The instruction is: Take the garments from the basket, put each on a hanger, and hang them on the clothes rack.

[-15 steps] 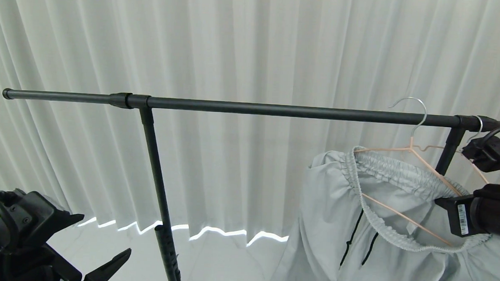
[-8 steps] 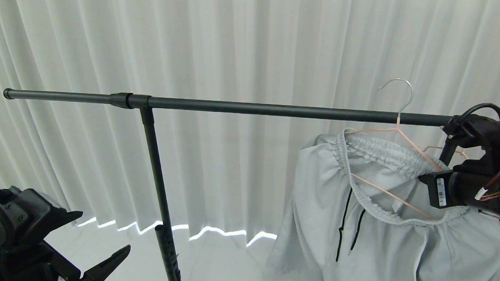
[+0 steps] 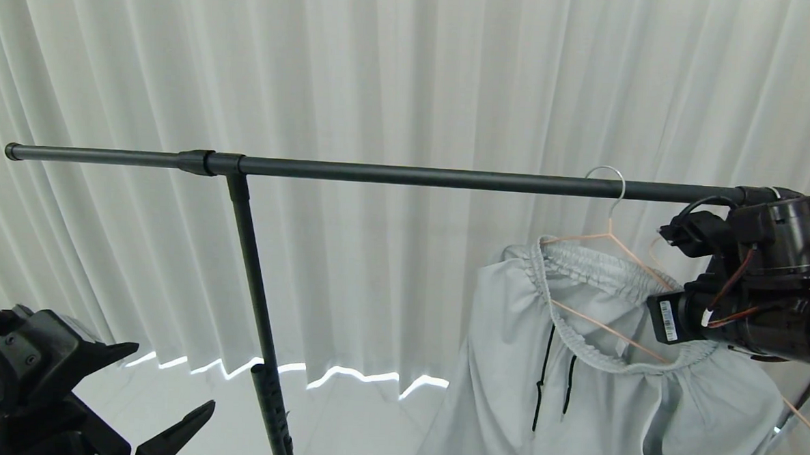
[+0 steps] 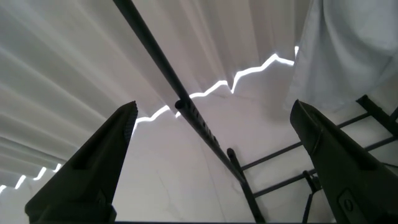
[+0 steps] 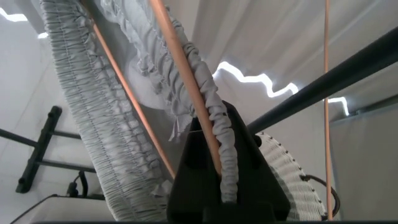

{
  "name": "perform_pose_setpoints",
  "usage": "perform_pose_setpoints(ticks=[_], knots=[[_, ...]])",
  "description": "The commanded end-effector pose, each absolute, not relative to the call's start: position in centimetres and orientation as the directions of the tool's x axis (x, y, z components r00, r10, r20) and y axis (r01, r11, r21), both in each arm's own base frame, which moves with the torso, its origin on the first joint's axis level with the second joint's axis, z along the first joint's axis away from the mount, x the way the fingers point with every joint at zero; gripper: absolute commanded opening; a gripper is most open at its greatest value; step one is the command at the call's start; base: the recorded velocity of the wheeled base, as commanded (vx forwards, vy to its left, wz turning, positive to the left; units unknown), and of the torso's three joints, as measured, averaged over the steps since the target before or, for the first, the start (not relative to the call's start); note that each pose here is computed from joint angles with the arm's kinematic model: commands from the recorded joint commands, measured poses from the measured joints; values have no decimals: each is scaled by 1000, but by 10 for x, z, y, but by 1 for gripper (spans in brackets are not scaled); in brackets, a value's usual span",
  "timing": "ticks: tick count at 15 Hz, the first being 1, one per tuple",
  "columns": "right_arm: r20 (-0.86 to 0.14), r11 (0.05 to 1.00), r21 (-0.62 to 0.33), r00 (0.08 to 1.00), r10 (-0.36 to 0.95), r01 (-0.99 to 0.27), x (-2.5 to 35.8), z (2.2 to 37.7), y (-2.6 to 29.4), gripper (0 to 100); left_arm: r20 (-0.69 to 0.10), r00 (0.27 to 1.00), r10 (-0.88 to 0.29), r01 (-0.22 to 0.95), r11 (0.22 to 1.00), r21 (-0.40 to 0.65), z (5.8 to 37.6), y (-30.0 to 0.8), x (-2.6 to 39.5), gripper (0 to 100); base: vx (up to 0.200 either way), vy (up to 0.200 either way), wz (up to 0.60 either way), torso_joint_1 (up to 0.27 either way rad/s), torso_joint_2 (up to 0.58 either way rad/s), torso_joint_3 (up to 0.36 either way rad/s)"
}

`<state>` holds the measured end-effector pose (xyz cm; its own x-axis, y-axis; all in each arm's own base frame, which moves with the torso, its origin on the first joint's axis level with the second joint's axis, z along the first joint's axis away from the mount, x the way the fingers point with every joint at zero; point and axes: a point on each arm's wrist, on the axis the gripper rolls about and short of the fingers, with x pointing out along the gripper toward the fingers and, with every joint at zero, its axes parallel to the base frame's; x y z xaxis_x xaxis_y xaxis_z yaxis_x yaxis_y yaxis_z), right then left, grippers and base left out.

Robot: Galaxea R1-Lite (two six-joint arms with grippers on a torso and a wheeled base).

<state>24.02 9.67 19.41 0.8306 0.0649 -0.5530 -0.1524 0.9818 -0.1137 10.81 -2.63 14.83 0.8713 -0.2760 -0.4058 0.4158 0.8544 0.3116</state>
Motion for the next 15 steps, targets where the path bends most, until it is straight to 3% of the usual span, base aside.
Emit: perform_pose_setpoints(ticks=[1,5,6,10,15], knots=[[-566,981,-118,822,62,-155,242,190,98,0,-404,869,-285,424,850,312,148,-27,107,100,0,0,0,0,0,0],[-557,982,-114,828,64,-153,242,191,98,0,-407,864,-297,436,845,310,148,-29,107,100,0,0,0,0,0,0],[-556,981,-115,829,67,-157,240,191,98,100,-405,865,-297,435,846,309,148,-29,107,100,0,0,0,0,0,0],[-544,983,-106,837,69,-150,234,195,95,100,-407,864,-296,434,847,307,148,-29,107,100,0,0,0,0,0,0],[-450,986,-64,886,112,-157,195,219,78,100,-425,861,-280,429,848,311,142,-27,106,100,0,0,0,0,0,0]])
